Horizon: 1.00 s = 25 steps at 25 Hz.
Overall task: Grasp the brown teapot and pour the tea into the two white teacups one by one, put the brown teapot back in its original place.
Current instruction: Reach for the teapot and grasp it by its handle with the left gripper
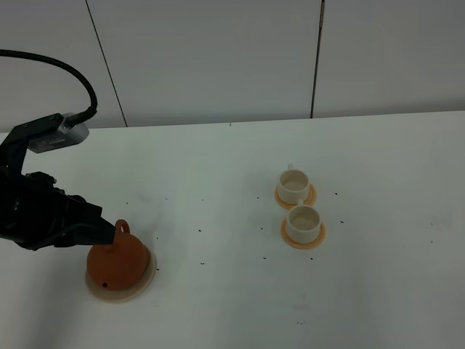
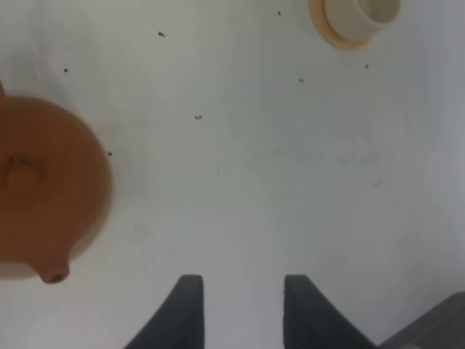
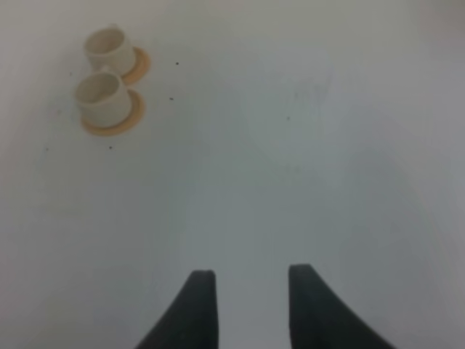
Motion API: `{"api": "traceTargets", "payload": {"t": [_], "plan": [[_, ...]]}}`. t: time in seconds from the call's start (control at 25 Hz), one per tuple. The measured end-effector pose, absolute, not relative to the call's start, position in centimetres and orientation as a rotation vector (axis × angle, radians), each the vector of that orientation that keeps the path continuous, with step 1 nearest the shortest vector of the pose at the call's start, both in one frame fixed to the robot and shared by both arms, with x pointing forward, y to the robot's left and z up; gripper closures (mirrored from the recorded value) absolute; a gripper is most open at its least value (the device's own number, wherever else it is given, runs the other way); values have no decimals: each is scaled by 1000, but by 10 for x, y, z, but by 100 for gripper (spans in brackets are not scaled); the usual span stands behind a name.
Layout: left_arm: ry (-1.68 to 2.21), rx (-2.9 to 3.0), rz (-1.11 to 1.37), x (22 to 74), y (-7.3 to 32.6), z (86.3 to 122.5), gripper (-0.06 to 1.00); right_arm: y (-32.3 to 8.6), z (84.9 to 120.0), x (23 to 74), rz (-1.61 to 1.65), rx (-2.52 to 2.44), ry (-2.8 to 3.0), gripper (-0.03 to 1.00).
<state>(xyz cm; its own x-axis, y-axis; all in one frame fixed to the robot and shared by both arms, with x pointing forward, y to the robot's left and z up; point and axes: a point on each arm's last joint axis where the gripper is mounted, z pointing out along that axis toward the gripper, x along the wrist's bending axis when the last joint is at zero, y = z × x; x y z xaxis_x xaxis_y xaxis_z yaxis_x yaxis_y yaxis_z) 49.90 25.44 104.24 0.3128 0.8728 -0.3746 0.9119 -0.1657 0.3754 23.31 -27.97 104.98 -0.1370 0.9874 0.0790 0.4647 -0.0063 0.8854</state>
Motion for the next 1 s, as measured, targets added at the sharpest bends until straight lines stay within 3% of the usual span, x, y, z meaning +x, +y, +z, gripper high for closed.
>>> {"api": "traceTargets", "payload": {"t": [0.36, 0.6, 1.0], "plan": [[1567, 2067, -128, 497, 254, 1045, 61, -278, 1050, 233, 1120, 1520, 1666, 73], [1564, 2048, -107, 504, 253, 1068, 61, -278, 1050, 233, 1120, 1520, 1666, 73], [1805, 2099, 140, 521, 243, 1091, 61, -278, 1050, 233, 1122, 1521, 1666, 73]]}}
